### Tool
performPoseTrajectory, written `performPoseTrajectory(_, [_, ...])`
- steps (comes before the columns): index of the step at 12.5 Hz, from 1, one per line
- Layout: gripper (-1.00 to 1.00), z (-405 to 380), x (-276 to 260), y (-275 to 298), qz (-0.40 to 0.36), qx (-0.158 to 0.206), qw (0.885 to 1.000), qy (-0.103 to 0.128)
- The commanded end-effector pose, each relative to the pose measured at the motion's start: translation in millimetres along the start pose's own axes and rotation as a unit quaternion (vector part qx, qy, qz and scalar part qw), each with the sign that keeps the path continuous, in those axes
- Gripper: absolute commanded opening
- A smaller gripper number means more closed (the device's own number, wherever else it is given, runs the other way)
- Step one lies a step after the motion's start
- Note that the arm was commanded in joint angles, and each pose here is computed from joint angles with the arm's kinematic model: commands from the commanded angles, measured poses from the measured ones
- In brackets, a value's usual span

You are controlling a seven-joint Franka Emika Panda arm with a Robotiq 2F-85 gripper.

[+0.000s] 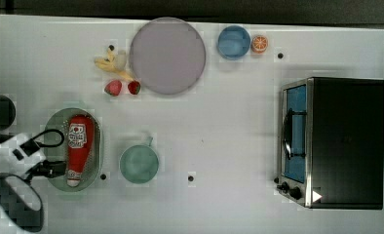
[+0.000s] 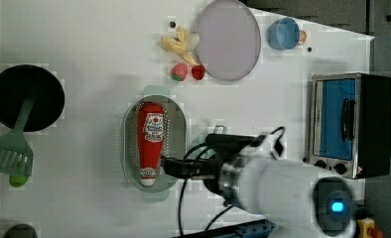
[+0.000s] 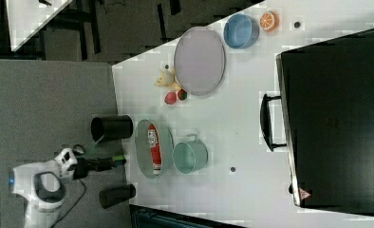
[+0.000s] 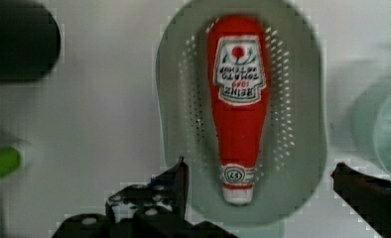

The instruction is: Pick ketchup from strainer and place it on the table

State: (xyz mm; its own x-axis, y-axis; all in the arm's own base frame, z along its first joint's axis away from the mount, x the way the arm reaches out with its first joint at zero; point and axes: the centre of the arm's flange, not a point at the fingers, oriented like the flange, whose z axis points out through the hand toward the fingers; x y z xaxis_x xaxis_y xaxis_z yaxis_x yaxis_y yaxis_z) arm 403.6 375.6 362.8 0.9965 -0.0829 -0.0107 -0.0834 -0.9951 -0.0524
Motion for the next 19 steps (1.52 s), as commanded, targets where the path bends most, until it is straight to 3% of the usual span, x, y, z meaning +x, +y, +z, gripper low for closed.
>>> performPoseTrajectory(1, [1.0, 41.6, 6.7, 20.4, 0.008, 0.007, 1.0, 0.013])
performPoseTrajectory(9, [1.0, 138.0, 17.6, 21.3, 0.011, 0.062, 0.998, -0.01])
performPoseTrajectory(14, [1.0, 176.4, 30.9, 21.1, 0.017, 0.055, 0.998, -0.011])
performPoseTrajectory(15, [0.91, 183.5, 33.2, 19.9, 0.021, 0.054, 0.998, -0.015])
performPoseTrajectory(18, [0.19, 191.5, 34.6, 12.4, 0.02, 0.059, 0.998, -0.017])
performPoseTrajectory(19, [0.16, 191.2, 34.0, 12.6, 0.02, 0.055, 0.998, -0.018])
